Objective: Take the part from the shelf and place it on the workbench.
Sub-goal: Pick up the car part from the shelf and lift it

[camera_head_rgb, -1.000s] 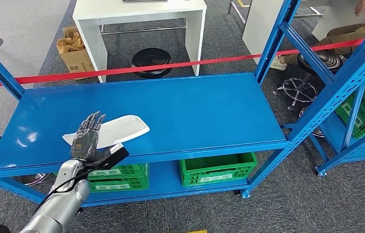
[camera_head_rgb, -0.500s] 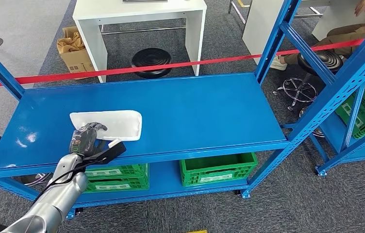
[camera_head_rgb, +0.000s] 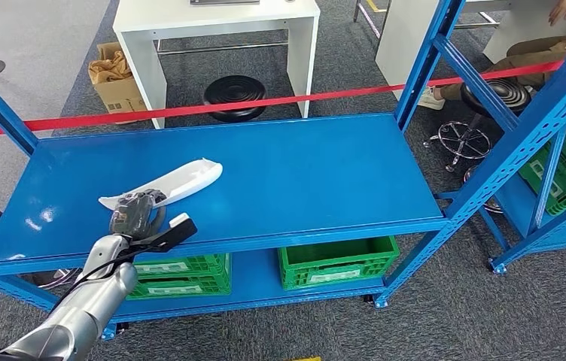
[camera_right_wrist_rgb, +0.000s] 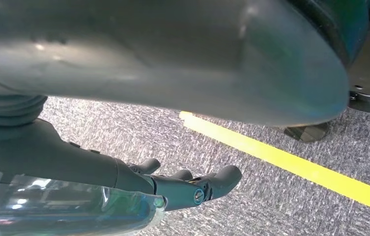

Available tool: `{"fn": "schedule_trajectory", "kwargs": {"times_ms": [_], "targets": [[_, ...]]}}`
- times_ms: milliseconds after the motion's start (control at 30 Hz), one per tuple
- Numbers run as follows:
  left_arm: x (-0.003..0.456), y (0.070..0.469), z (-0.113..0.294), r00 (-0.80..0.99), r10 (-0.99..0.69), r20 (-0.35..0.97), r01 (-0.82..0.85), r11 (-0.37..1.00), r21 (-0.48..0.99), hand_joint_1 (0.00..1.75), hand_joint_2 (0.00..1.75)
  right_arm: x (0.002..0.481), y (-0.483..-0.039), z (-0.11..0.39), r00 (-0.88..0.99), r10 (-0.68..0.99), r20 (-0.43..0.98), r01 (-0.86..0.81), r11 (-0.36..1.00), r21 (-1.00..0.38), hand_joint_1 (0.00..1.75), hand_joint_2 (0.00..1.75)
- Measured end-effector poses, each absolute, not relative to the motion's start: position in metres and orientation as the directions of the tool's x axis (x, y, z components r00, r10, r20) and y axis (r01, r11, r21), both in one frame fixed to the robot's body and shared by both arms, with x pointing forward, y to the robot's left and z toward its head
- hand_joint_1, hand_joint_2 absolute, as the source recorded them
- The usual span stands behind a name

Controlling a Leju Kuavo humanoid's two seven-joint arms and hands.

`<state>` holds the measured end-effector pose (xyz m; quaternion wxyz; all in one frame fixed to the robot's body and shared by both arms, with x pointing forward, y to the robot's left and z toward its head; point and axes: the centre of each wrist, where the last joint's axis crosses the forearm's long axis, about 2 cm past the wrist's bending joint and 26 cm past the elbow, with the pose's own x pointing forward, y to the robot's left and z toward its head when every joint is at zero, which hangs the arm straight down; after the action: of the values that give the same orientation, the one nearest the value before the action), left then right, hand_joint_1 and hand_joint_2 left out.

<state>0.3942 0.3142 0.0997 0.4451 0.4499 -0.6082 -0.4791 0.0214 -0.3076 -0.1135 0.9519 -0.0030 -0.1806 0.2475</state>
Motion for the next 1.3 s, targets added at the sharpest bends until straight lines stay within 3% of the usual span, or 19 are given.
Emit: {"fn": "schedule_trajectory", "kwargs": {"times_ms": [333,433,500,600,667,733,833,1067,1300], "targets": [[0.393,0.315,0.1,-0.208,-0.97,0.126,-0.154,0.16,0.975,1.75,1.75,0.022,-0.307,-0.113,0.811,0.471,0.346,-0.47,0.878,-0.094,0.0,0.0],[0.388,0.313,0.097,-0.261,-0.946,0.194,-0.186,0.246,0.951,1.75,1.75,0.022,-0.306,-0.114,0.811,0.469,0.35,-0.469,0.879,-0.092,0.0,0.0],[0.383,0.307,0.099,-0.335,-0.886,0.321,-0.191,0.397,0.898,1.75,1.75,0.022,-0.305,-0.114,0.81,0.468,0.353,-0.468,0.879,-0.091,0.0,0.0],[0.372,0.285,0.11,-0.494,-0.569,0.657,-0.062,0.777,0.627,1.75,1.75,0.025,-0.304,-0.113,0.805,0.47,0.361,-0.471,0.877,-0.092,0.0,0.0],[0.362,0.26,0.129,-0.584,-0.116,0.803,0.188,0.944,0.272,1.75,1.75,0.027,-0.303,-0.113,0.8,0.475,0.366,-0.477,0.874,-0.092,0.0,0.0],[0.348,0.231,0.159,-0.592,0.34,0.731,0.499,0.866,0.001,1.75,1.75,0.029,-0.303,-0.113,0.797,0.478,0.369,-0.481,0.872,-0.09,0.0,0.0],[0.325,0.196,0.203,-0.533,0.642,0.551,0.761,0.649,-0.021,1.75,1.75,0.033,-0.302,-0.113,0.798,0.483,0.36,-0.485,0.87,-0.091,0.0,0.0],[0.286,0.159,0.276,-0.526,0.777,0.345,0.849,0.502,0.165,1.75,1.75,0.039,-0.297,-0.112,0.811,0.53,0.248,-0.53,0.845,-0.071,0.0,0.0],[0.276,0.152,0.292,-0.5,0.807,0.314,0.866,0.452,0.216,1.75,1.75,0.042,-0.291,-0.112,0.829,0.514,0.222,-0.516,0.855,-0.052,0.0,0.0]]}}
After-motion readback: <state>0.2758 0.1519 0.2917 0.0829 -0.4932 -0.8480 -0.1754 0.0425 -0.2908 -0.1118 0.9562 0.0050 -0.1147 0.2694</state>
